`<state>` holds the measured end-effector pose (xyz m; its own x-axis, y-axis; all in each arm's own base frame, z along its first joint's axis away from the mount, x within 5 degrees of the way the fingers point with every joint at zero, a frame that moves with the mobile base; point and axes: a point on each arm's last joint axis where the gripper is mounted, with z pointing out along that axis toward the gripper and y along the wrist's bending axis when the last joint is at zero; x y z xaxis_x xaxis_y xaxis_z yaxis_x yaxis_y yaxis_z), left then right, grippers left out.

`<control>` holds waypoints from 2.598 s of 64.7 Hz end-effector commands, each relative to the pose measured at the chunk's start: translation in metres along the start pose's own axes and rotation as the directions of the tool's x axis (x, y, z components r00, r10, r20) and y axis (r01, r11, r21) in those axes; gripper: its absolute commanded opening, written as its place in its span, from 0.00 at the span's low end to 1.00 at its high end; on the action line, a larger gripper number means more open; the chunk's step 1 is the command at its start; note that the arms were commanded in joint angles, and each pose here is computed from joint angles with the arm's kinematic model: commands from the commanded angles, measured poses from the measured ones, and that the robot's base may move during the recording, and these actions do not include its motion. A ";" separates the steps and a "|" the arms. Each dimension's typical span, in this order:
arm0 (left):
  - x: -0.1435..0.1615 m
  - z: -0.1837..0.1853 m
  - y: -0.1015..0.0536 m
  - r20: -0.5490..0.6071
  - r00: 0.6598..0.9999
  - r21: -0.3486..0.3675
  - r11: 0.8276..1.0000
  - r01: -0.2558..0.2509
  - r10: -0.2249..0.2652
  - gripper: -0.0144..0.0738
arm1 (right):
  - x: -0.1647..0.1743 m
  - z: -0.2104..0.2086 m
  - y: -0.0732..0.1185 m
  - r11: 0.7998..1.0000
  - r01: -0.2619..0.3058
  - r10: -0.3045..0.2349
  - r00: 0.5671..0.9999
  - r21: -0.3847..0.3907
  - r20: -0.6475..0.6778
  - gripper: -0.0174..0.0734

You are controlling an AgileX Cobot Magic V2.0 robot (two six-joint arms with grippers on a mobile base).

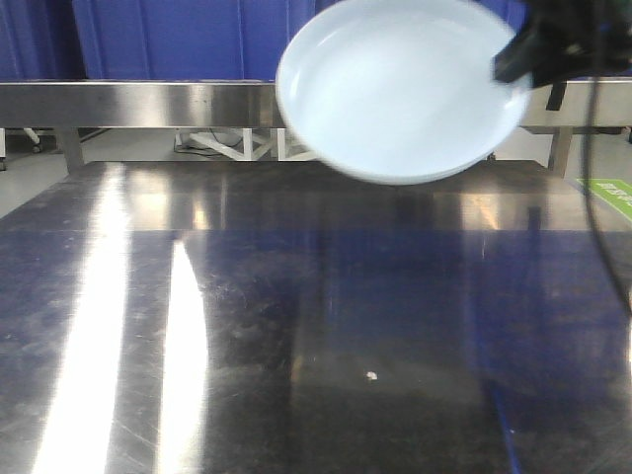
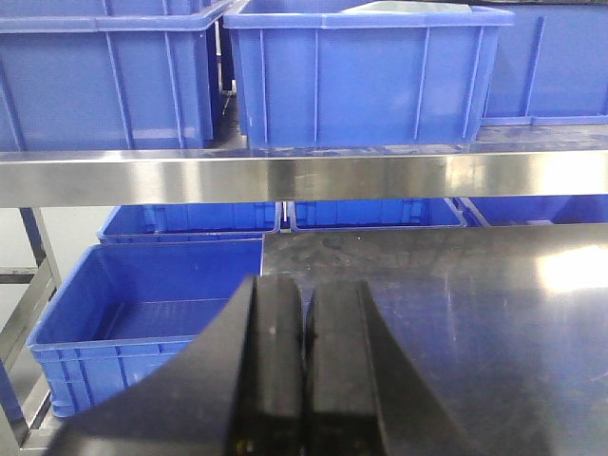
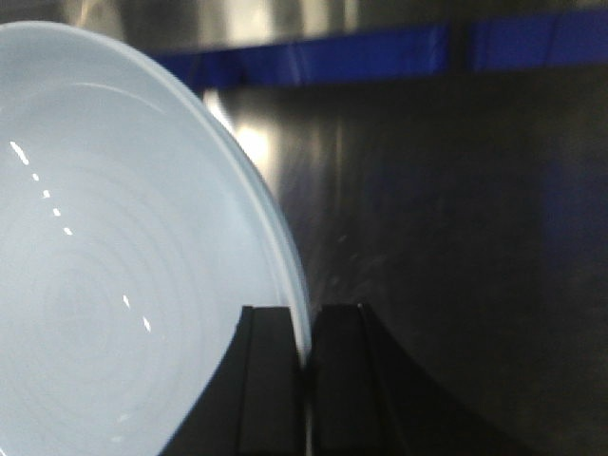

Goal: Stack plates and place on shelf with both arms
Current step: 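Raise the plate stack high with the right gripper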

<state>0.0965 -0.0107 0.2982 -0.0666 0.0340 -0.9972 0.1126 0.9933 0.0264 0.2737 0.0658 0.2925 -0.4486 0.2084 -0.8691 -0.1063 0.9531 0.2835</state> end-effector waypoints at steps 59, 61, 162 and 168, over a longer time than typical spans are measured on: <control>-0.017 -0.001 0.001 0.110 0.994 -0.012 1.000 0.013 -0.012 0.26 | 0.061 -0.180 -0.021 0.973 0.233 -0.191 0.822 -0.010 0.536 0.25; -0.017 -0.001 0.001 0.110 0.994 -0.012 1.000 0.013 -0.012 0.26 | 0.061 -0.180 -0.021 0.973 0.232 -0.190 0.820 -0.010 0.540 0.25; -0.012 0.011 0.001 0.048 0.999 -0.011 1.000 0.013 -0.013 0.26 | 0.061 -0.180 -0.021 0.973 0.232 -0.191 0.822 -0.010 0.537 0.25; -0.012 0.011 0.001 0.048 0.999 -0.011 1.000 0.013 -0.013 0.26 | 0.061 -0.180 -0.021 0.973 0.232 -0.191 0.822 -0.010 0.537 0.25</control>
<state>0.1063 -0.0116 0.2923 -0.1235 0.0396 -0.9916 0.1141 0.9931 0.0254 0.0904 0.0204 0.2857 -0.0024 0.0837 -0.9965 -0.2206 0.9719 0.0822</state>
